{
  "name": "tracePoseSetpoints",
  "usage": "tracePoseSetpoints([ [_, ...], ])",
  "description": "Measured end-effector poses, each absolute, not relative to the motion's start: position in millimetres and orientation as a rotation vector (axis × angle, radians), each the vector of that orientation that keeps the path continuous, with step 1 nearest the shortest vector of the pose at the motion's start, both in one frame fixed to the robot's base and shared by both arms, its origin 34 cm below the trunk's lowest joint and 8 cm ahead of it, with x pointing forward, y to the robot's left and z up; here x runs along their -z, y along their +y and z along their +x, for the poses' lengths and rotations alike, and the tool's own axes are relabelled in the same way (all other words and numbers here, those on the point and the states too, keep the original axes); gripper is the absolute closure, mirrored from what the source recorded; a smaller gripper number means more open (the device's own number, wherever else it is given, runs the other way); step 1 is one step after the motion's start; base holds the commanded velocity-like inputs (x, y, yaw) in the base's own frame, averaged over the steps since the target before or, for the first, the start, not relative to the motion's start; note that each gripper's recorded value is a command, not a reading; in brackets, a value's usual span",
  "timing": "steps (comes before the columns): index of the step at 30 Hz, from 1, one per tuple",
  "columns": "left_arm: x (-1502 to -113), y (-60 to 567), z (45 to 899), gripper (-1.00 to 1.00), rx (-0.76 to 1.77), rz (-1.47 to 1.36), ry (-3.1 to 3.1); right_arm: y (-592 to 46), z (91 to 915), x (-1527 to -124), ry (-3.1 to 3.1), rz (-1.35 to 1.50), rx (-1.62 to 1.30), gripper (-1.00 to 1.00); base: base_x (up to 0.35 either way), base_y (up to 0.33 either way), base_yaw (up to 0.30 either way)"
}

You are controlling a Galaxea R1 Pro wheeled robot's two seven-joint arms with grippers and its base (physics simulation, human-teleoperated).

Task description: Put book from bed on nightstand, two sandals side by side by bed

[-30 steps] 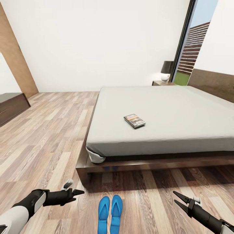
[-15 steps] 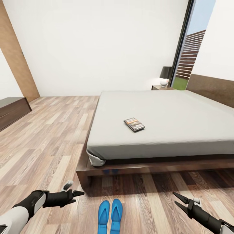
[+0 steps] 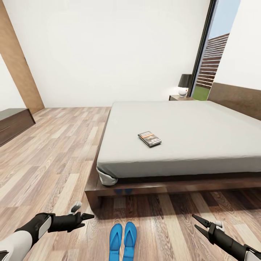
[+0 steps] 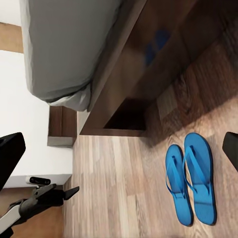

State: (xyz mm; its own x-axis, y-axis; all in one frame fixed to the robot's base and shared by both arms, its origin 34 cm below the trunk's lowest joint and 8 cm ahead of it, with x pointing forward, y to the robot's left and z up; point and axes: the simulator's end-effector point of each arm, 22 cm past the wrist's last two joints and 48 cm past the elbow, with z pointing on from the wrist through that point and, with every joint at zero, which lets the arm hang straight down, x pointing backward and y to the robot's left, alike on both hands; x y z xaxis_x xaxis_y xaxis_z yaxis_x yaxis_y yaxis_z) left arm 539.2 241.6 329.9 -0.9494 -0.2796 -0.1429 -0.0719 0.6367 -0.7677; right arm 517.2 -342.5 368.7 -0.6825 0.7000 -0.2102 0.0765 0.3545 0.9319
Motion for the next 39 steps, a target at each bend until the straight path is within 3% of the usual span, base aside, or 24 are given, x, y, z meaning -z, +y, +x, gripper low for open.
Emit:
tracePoseSetpoints([
  [39,-372,242,550,-1.0,1.201,-0.267,2.586,-342,528,-410,1.995,0.65,-1.35,-1.0,0.0,0.0,0.0],
])
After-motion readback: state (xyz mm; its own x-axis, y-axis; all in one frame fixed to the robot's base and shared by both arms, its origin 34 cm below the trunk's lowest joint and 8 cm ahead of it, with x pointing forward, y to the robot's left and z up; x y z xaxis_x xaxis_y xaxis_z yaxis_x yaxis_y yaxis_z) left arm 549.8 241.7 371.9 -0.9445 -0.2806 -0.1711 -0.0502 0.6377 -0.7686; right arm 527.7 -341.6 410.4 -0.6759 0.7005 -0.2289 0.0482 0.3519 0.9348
